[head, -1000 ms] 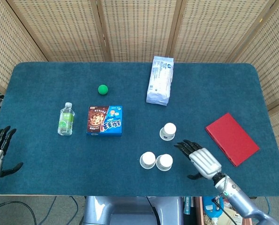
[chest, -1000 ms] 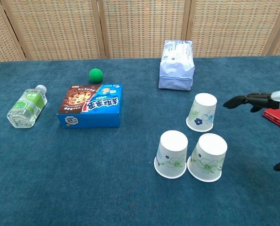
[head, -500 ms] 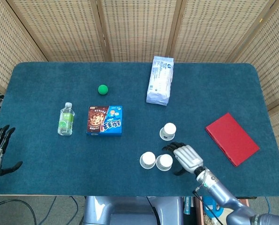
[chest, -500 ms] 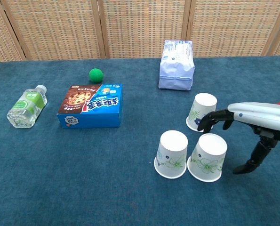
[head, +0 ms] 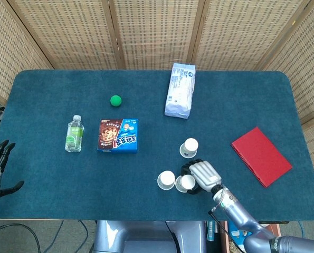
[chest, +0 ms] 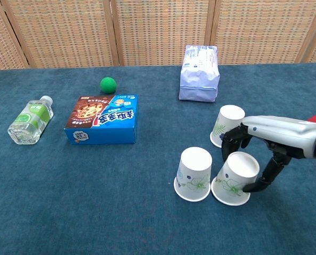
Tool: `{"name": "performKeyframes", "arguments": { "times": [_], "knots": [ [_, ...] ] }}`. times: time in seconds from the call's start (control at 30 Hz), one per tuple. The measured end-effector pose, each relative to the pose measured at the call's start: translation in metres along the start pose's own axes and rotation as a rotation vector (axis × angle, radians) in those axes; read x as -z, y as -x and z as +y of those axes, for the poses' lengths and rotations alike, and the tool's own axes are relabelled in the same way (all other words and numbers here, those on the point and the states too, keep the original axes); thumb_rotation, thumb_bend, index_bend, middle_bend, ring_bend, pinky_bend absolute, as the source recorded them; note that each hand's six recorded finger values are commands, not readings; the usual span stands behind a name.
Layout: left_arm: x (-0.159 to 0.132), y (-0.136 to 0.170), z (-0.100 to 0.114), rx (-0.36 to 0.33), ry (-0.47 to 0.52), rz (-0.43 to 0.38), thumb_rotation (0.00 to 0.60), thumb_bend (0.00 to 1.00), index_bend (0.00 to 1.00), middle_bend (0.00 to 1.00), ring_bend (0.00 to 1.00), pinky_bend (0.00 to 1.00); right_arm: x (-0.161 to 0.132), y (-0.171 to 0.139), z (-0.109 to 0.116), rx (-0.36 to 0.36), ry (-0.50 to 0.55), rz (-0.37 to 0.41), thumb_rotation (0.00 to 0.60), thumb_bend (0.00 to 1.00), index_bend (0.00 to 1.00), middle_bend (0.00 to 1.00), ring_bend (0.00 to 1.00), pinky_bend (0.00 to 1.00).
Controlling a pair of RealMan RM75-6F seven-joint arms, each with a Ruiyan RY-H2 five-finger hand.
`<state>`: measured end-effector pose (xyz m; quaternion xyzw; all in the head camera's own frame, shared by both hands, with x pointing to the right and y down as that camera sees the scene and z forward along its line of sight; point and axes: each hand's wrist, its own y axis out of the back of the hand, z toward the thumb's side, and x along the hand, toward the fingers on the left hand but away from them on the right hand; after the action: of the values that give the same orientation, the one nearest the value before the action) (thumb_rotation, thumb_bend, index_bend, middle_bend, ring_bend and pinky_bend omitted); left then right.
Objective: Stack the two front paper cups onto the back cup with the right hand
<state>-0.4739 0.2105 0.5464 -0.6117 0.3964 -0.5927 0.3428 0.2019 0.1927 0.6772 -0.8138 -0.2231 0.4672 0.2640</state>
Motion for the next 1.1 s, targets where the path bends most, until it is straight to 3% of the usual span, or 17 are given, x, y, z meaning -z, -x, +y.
{"name": "performKeyframes", "arguments": {
  "times": [0.3,0.47,0.63,0.83,1.1],
  "knots": [
    [-0.001,0.0,0.0,0.002,-0.001,0.0,0.6,0.2,0.0,0.0,0.0,0.0,0.0,-0.002,0.001,0.015,-0.01,-0.003,0.6,0.38,0.49,0.54,0.35,0.36],
    [-0.001,0.0,-0.001,0.004,-0.001,0.003,0.6,0.2,0.0,0.0,0.0,0.0,-0.008,-0.009,0.013,0.045,-0.012,0.021,0.6,0.38,0.49,0.54,0.35,0.36],
    [-0.001,0.0,-0.001,0.008,-0.001,0.001,0.6,0.2,0.0,0.0,0.0,0.0,-0.02,-0.023,0.046,0.114,-0.007,0.055,0.6,0.38,0.49,0.53,0.35,0.36],
    [-0.001,0.0,0.0,0.008,0.005,-0.001,0.6,0.2,0.0,0.0,0.0,0.0,-0.021,-0.029,0.105,0.254,-0.001,0.045,0.6,0.38,0.49,0.53,0.35,0.36],
    [0.002,0.0,0.001,0.006,0.015,0.005,0.6,0.2,0.0,0.0,0.0,0.0,-0.003,-0.011,0.132,0.287,0.052,-0.056,0.6,0.38,0.49,0.53,0.35,0.36]
  ]
}}
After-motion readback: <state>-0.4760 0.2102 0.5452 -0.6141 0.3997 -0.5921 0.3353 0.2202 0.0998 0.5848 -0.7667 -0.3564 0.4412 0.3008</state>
